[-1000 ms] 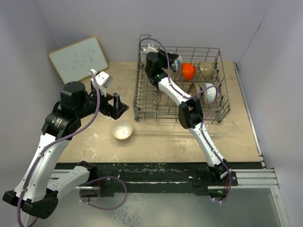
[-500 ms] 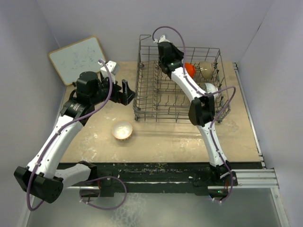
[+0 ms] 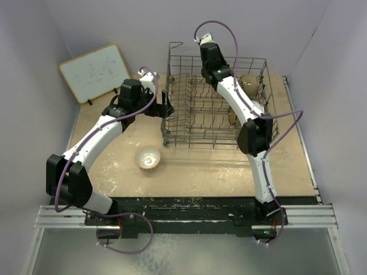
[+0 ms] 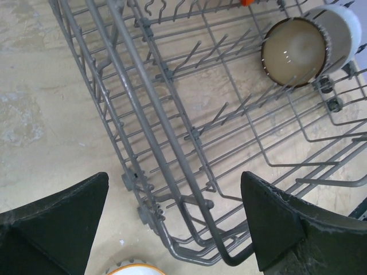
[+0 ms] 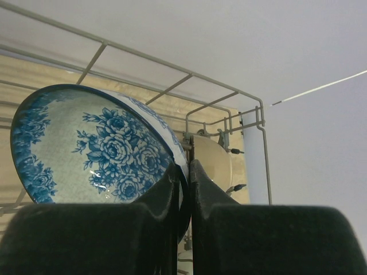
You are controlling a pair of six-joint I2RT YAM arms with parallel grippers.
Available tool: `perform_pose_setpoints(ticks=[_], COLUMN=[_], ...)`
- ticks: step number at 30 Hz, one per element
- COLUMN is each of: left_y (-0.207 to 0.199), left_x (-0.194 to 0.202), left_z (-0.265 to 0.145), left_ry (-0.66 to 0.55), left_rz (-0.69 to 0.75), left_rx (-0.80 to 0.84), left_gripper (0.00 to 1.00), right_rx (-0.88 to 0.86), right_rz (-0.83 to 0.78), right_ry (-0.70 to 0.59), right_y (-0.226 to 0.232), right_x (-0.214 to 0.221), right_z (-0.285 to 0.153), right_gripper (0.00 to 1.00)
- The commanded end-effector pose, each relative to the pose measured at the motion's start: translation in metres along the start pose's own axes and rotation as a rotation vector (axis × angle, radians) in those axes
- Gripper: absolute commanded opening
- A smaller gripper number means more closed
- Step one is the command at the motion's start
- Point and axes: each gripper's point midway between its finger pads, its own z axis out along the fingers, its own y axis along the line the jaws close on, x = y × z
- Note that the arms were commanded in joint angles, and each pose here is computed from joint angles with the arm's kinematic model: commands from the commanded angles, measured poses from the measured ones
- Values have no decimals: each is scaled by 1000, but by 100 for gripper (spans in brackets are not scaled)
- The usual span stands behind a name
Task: Load the bowls into the dish rack
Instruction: Adjust the dish rack at the center of the board.
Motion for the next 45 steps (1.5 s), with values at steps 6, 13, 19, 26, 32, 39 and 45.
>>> perform_pose_setpoints(ticks=[6, 13, 19, 26, 32, 39, 45], left_y=[-40, -74, -96, -134, -146, -145, -145], left_x=[-27, -1, 12, 26, 33, 37, 38], left_z=[-6, 1, 4, 9, 5, -9, -14], left_ry=[-120, -87, -70, -44, -38, -50, -57], left_rz=[-77, -132, -152, -159, -159, -149, -137], left_rx=[164, 276, 333, 422, 450, 455, 455], left_gripper=[90, 80, 77, 77, 77, 78, 79], right_rx=[-12, 22, 137, 269, 389, 495, 485], right_rz=[197, 226, 201, 143, 17, -99, -147], right_ry=[-54, 30, 132, 184, 211, 177, 143], right_y=[-53, -65, -85, -107, -116, -122, -109], right_x=[-24, -2, 23, 36, 37, 27, 22], right_z=[-28, -35, -45, -60, -66, -65, -57], right_gripper=[0, 0, 0, 0, 0, 0, 0])
